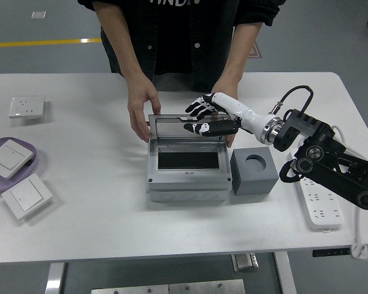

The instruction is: Pick up the cylinder from the cube,place it in the box,flap close box

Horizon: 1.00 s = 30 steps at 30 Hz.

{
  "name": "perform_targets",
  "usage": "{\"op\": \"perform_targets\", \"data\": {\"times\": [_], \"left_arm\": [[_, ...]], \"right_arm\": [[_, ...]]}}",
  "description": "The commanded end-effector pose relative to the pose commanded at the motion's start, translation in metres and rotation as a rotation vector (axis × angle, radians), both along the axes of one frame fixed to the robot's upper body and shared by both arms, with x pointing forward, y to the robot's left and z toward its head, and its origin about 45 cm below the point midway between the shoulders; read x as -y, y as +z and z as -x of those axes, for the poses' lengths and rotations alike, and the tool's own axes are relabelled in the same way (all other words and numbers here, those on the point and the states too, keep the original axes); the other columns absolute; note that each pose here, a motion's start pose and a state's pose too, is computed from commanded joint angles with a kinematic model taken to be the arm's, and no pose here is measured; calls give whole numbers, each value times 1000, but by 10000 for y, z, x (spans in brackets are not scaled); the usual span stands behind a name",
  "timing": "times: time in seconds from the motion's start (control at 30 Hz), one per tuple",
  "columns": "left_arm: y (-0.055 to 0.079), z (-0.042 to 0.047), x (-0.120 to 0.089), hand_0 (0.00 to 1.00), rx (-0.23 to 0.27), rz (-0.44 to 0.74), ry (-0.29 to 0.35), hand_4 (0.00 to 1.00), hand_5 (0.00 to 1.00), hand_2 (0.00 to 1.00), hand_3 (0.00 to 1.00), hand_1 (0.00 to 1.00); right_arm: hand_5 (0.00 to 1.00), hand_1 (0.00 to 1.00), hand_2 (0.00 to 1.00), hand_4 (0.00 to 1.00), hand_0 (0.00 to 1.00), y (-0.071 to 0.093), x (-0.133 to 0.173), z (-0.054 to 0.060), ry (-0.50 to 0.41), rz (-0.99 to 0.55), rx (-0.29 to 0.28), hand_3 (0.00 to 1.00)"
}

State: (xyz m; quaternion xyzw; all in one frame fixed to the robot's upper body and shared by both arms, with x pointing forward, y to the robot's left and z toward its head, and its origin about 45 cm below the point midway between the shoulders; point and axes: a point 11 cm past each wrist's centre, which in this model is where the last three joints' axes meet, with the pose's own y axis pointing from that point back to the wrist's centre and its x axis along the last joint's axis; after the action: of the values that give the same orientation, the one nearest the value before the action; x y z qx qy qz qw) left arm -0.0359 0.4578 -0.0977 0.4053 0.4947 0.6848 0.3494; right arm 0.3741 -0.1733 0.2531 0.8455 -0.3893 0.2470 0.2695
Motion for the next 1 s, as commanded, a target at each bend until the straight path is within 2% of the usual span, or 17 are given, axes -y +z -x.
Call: {"op": "perform_targets", "data": {"times": [0.2, 0.37, 0.53, 0.6, 0.67, 0.77, 0.9, 1.0], "left_arm": [[1, -22, 1, 616, 7, -1, 1, 707, 160, 620, 641, 653], [-3, 0, 11, 616, 4, 1, 5, 707, 160, 620, 641, 653], [-1, -11, 5, 616, 7, -1, 6, 706, 160, 620, 640, 653], [0, -8, 3, 616, 7, -1, 7, 706, 160, 620, 640, 653], [-1, 4, 4, 616, 5, -1, 8, 706, 160, 620, 640, 653], [-1, 49, 4, 616, -4, -1, 11, 706, 160, 620, 640, 653], [9, 103, -20, 616, -13, -6, 16, 705, 161, 620, 638, 653], [16, 127, -39, 616, -17, -9, 18, 705, 160, 620, 639, 653]], "right_arm": [[465, 691, 696, 787, 778, -33, -139, 283, 69, -12, -28, 699], [465, 691, 696, 787, 778, -84, -169, 444, 89, -31, -59, 699], [471, 693, 696, 782, 766, -215, -88, 416, 53, -49, -99, 700], [475, 694, 696, 776, 763, -210, -39, 389, 33, -60, -97, 701], [475, 694, 696, 776, 763, -161, 4, 369, 19, -76, -83, 701], [475, 694, 696, 776, 763, 16, 84, 364, -1, -118, -39, 701], [480, 692, 695, 768, 759, 252, 225, 442, -20, -164, 22, 701], [478, 685, 693, 761, 758, 297, 465, 410, -80, -158, 53, 696]]}}
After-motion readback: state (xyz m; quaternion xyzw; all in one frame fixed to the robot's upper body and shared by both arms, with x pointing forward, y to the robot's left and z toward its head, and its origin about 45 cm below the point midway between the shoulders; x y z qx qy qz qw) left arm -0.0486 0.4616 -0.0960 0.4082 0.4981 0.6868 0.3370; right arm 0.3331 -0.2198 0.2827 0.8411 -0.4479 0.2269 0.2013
